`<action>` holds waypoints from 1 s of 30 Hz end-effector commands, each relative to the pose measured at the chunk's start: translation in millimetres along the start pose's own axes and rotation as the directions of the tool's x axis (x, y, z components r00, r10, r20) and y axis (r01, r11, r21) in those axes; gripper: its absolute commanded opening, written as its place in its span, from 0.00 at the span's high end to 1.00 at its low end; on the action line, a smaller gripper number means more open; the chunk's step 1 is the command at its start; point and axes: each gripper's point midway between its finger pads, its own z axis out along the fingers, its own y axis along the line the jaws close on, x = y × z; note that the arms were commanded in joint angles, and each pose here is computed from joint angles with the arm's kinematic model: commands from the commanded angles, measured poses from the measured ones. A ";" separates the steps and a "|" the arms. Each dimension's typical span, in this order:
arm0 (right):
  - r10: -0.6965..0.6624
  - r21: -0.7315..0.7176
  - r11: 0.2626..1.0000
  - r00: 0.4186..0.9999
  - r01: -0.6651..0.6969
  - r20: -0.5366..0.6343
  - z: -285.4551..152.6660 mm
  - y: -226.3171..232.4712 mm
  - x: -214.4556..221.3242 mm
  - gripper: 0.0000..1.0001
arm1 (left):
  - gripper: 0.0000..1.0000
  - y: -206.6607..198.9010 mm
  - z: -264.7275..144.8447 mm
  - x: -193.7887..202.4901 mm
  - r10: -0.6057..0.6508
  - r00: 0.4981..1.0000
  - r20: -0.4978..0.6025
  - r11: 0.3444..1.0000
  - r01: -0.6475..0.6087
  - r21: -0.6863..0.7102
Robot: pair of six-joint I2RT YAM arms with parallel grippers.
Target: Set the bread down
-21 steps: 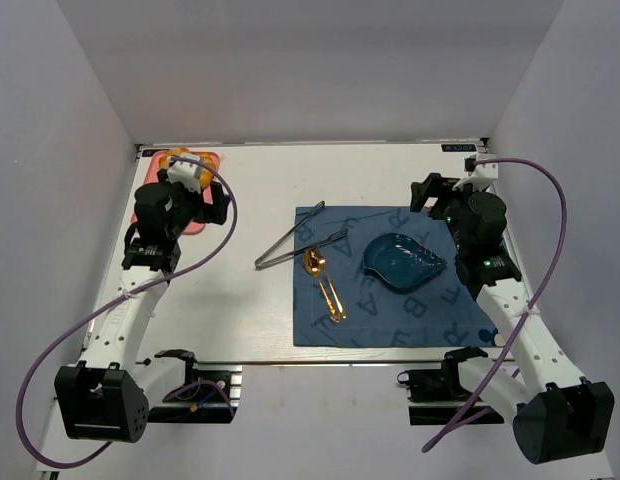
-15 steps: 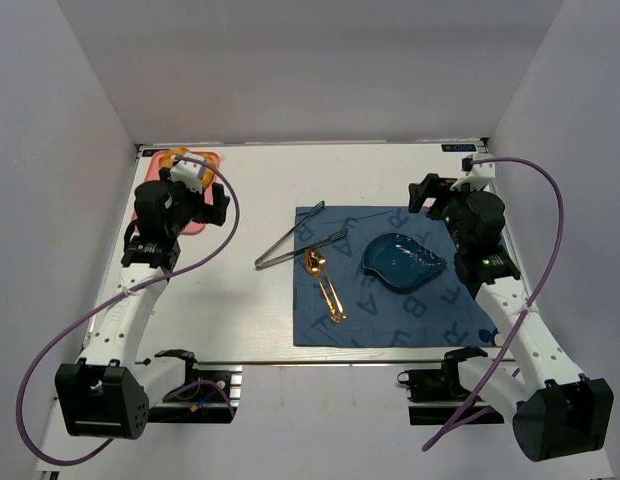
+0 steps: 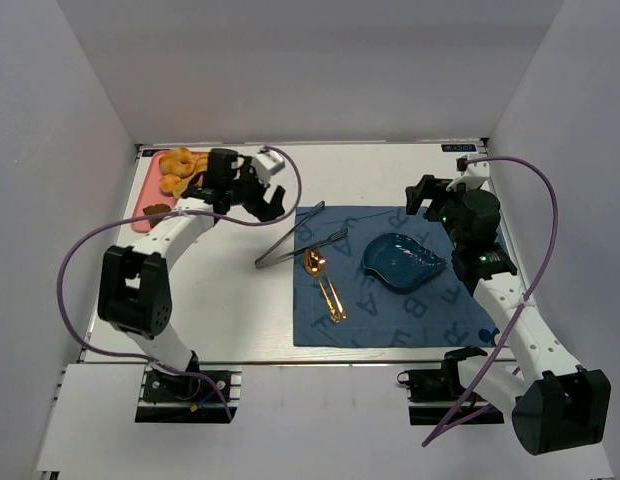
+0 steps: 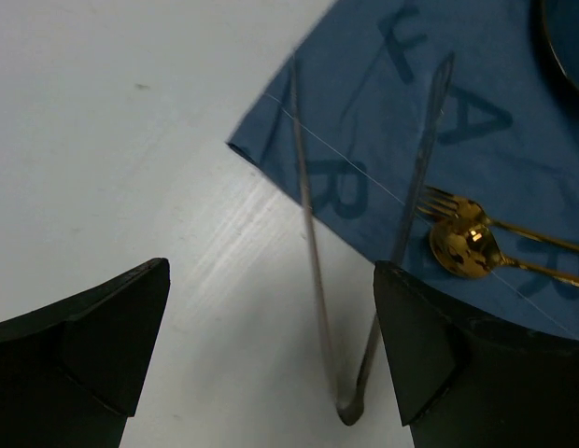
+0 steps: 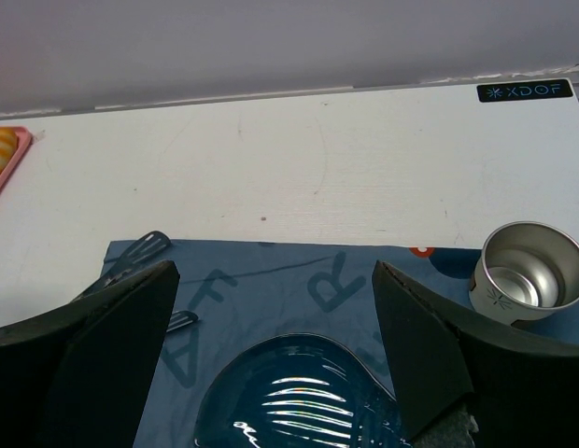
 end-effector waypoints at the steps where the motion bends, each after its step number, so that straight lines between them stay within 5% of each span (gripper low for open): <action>1: -0.009 0.003 1.000 1.000 0.009 0.029 -0.5 -0.2 -8.5 0.10 | 0.00 -22.0 -0.5 -7.3 0.087 0.996 -0.024 0.994 -0.085 0.065; 12: -0.006 -0.015 1.000 1.000 0.007 0.011 3.0 2.1 0.2 0.10 | 0.00 -51.2 17.0 64.7 0.120 0.973 -0.195 0.992 -0.111 0.058; 30: -0.012 0.006 1.000 1.000 0.012 -0.013 5.9 -2.6 6.5 0.10 | 0.00 -67.8 41.2 107.8 0.122 0.958 -0.260 0.991 -0.103 0.085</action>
